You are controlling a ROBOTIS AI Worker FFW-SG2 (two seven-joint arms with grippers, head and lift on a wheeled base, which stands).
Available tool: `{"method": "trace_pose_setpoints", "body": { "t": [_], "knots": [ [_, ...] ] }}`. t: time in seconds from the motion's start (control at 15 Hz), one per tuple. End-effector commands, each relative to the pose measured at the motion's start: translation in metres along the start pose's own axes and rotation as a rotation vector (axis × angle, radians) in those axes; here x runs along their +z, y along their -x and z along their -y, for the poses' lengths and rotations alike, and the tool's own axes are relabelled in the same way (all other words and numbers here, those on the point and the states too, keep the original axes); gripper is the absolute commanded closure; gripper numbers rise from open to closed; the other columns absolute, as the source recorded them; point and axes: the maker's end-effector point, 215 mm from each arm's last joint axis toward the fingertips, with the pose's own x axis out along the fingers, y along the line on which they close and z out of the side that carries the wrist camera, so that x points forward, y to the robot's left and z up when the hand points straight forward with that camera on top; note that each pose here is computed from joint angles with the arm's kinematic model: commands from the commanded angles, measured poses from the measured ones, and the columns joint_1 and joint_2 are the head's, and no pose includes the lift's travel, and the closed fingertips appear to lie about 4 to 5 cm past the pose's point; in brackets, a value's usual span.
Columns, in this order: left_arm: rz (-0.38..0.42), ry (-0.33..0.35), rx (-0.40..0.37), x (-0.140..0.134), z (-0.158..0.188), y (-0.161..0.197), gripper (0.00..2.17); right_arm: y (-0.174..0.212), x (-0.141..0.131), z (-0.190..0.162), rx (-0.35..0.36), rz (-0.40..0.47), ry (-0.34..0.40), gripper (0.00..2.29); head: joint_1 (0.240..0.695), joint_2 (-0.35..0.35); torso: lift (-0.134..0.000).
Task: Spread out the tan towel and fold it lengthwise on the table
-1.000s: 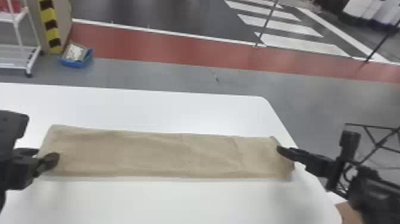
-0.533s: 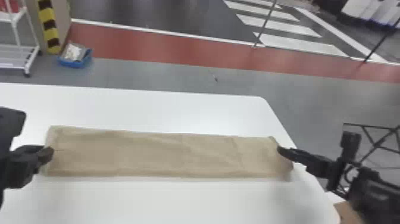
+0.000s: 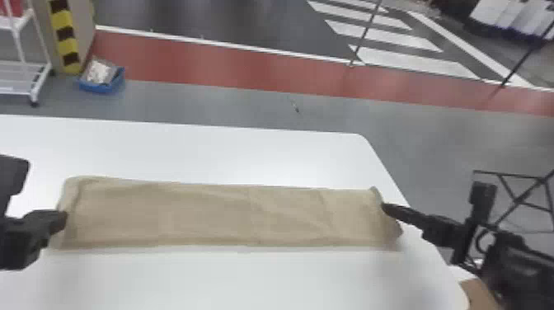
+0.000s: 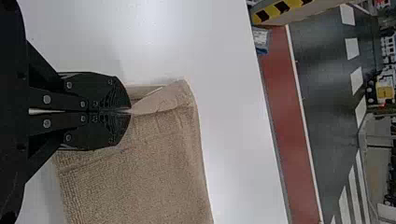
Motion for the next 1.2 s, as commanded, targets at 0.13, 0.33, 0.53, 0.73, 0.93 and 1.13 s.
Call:
{"method": "trace_pose_setpoints", "body": {
  "t": [0.13, 0.33, 0.53, 0.73, 0.93, 1.13],
  "knots": [
    [0.015, 0.017, 0.005, 0.004, -0.004, 0.01, 1.36, 0.006, 0.014, -0.002, 0.001, 0.025, 0.006, 1.06, 0.695, -0.346, -0.124],
    [0.022, 0.025, 0.022, 0.006, -0.014, 0.015, 1.36, 0.017, 0.044, 0.0, 0.004, 0.119, 0.04, 1.06, 0.695, -0.347, -0.124],
    [0.014, 0.038, 0.033, 0.003, -0.024, 0.017, 1.36, 0.033, 0.047, 0.007, 0.005, 0.148, 0.017, 1.06, 0.695, -0.345, -0.124],
    [0.011, 0.036, 0.027, 0.002, -0.021, 0.017, 1.36, 0.033, 0.027, 0.012, -0.041, 0.084, 0.046, 0.4, 0.695, -0.349, -0.124],
    [0.008, 0.029, 0.025, 0.001, -0.017, 0.015, 1.36, 0.027, 0.011, 0.013, -0.049, 0.041, 0.036, 0.4, 0.695, -0.35, -0.124],
    [0.006, 0.026, 0.023, 0.0, -0.017, 0.014, 1.36, 0.015, -0.004, 0.006, -0.032, 0.002, 0.037, 0.4, 0.695, -0.35, -0.124]
  ]
}}
